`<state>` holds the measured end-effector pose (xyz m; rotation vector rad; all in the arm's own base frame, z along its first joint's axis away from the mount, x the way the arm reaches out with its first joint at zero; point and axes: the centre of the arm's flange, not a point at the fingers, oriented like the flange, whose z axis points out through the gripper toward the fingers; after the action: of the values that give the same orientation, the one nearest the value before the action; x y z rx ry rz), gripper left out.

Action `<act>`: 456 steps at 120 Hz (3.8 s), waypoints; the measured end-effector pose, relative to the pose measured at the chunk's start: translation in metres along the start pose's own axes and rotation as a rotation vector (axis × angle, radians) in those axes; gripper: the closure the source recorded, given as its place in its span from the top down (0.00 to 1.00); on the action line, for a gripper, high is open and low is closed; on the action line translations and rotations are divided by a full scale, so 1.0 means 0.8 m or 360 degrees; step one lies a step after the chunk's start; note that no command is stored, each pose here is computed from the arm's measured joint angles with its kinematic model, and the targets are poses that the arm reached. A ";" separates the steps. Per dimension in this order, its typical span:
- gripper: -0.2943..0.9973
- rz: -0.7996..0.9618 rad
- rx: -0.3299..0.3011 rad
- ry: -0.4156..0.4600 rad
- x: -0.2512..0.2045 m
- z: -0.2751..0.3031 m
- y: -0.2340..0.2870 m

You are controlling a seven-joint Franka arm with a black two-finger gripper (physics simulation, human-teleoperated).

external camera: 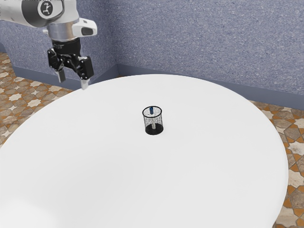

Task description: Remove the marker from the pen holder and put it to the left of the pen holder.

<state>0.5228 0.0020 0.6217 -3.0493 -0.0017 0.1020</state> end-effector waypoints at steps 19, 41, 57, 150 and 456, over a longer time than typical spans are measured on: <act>0.77 -0.0006 0.0005 0.0016 0.026 0.008 0.005; 0.77 0.0057 0.0008 -0.0010 0.142 0.092 0.045; 0.77 0.0099 -0.0004 0.0017 0.219 0.166 0.074; 0.77 0.0075 -0.0056 0.0372 0.319 0.291 0.113; 0.16 0.0498 0.0275 0.0500 0.359 0.280 -0.115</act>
<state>0.7945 0.1148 0.3882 -2.8323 0.4780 -0.3378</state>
